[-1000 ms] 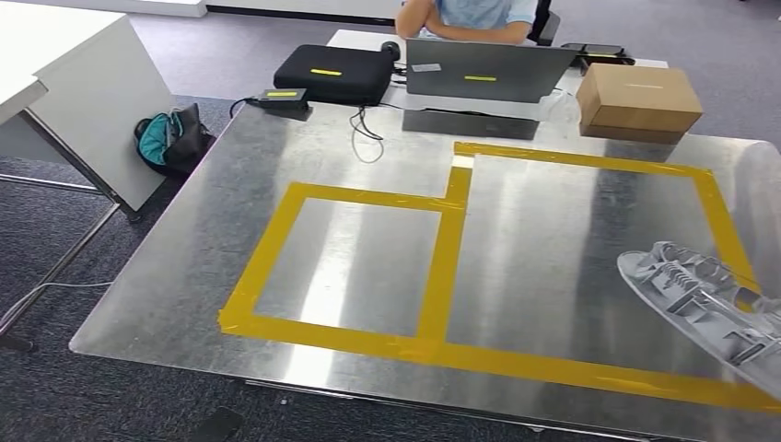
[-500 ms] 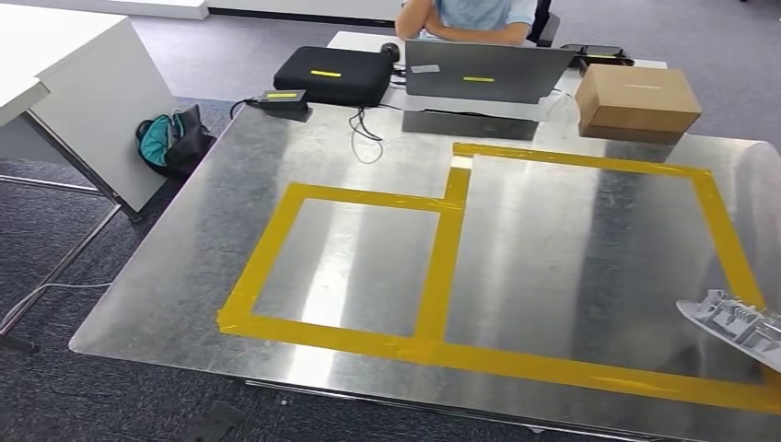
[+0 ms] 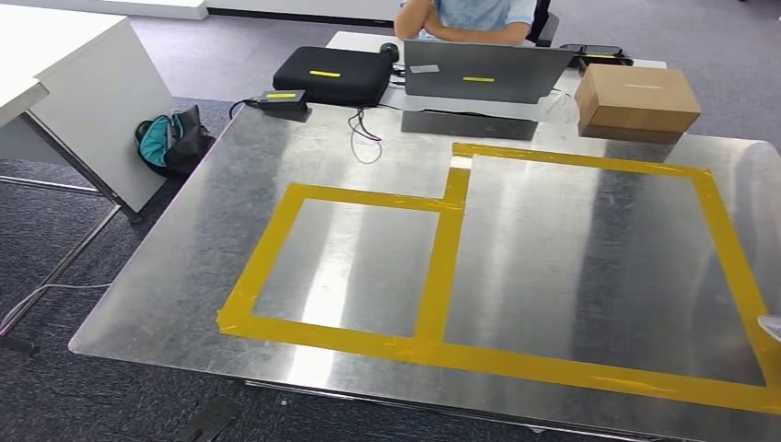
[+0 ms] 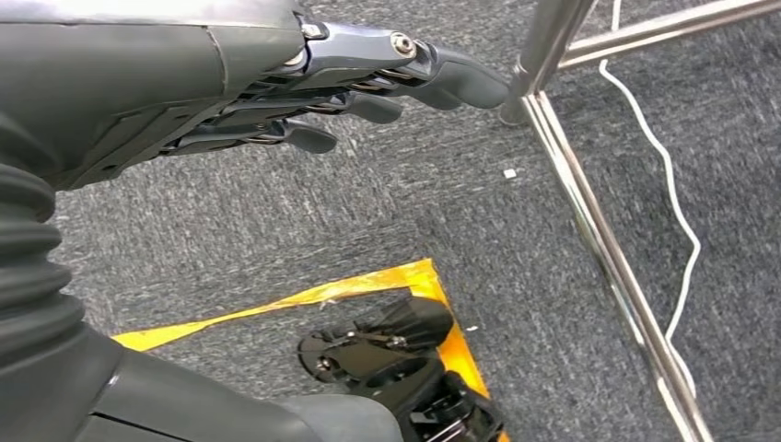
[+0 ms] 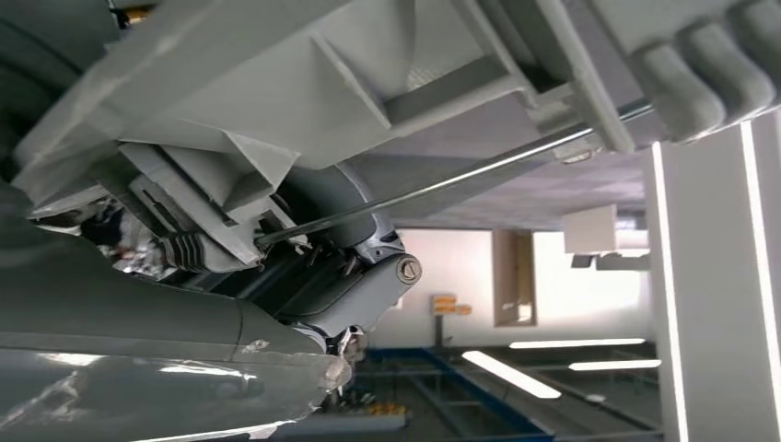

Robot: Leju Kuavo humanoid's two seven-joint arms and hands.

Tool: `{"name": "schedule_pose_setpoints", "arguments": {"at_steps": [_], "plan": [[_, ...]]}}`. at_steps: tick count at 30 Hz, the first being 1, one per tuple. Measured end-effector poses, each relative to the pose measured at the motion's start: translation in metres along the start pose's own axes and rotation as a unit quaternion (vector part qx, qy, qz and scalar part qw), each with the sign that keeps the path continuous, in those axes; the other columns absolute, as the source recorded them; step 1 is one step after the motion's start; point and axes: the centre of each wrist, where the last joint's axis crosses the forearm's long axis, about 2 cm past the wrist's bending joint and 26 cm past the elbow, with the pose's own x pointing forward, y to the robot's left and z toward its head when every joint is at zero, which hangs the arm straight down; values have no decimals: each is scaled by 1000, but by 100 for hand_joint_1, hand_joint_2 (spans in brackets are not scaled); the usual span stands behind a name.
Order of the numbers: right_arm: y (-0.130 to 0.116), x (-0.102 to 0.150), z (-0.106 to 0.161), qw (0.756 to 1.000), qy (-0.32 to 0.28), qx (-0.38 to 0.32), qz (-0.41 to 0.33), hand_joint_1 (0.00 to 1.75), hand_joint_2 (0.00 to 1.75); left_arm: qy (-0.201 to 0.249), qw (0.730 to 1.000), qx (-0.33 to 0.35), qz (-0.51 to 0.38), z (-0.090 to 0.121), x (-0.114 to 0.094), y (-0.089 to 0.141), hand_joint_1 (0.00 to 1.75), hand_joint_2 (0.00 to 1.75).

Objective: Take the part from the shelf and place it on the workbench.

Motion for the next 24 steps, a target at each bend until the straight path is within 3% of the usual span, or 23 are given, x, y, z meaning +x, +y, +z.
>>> {"name": "schedule_pose_setpoints", "arguments": {"at_steps": [5,12,18,24], "plan": [[22,28,-16,1000,-7,-10,13,175,175,5,1000,-7,-9,-1,1,0,0,175],[52,76,-21,993,-103,53,-23,175,175,5,1000,-21,-19,-3,4,0,0,175],[74,119,-5,969,-201,135,-57,175,175,6,999,-30,-30,-6,8,2,0,175],[85,138,13,944,-272,178,-53,175,175,6,999,-36,-39,-8,10,3,0,175]]}}
